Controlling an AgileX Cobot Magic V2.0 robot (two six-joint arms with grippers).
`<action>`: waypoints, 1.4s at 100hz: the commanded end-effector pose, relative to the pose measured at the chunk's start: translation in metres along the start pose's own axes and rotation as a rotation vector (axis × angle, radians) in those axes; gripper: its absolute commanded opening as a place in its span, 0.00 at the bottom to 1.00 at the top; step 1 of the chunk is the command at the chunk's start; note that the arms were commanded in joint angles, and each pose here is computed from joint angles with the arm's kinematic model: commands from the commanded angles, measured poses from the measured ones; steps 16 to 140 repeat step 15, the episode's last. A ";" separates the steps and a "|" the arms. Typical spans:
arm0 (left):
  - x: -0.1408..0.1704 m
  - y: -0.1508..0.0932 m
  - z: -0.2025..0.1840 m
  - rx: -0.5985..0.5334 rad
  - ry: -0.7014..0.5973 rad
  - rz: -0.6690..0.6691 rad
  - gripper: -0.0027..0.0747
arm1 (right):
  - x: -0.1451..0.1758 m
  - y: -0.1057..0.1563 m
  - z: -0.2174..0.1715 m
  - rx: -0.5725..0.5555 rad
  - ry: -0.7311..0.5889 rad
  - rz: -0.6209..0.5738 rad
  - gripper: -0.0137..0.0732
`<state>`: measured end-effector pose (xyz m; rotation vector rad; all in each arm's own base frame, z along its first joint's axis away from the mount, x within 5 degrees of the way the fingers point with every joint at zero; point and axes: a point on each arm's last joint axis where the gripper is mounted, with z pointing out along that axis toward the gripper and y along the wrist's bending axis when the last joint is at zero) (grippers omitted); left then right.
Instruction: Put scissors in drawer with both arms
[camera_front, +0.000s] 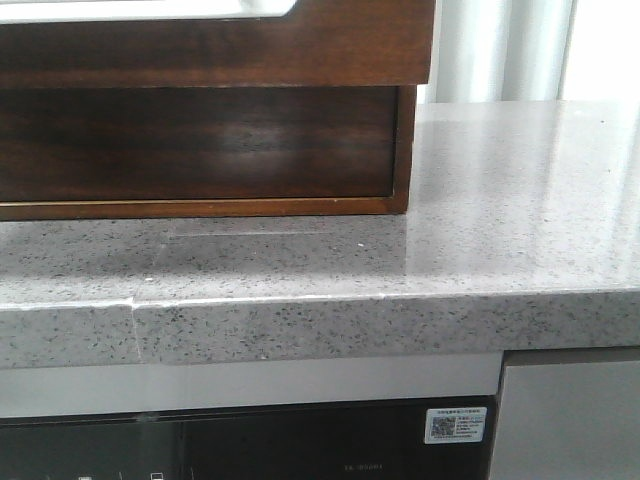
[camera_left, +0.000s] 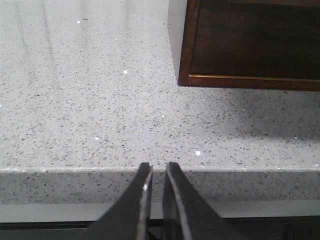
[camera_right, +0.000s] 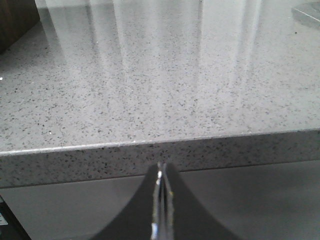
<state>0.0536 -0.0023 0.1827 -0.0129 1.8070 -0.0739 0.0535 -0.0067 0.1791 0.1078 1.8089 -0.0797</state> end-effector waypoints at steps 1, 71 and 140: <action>-0.001 0.000 -0.001 0.002 -0.074 -0.009 0.04 | 0.002 0.000 0.000 0.007 -0.029 -0.010 0.02; -0.001 0.000 -0.001 0.002 -0.074 -0.009 0.04 | 0.002 0.000 0.000 0.007 -0.029 -0.010 0.02; -0.001 0.000 -0.001 0.002 -0.074 -0.009 0.04 | 0.002 0.000 0.000 0.007 -0.029 -0.010 0.02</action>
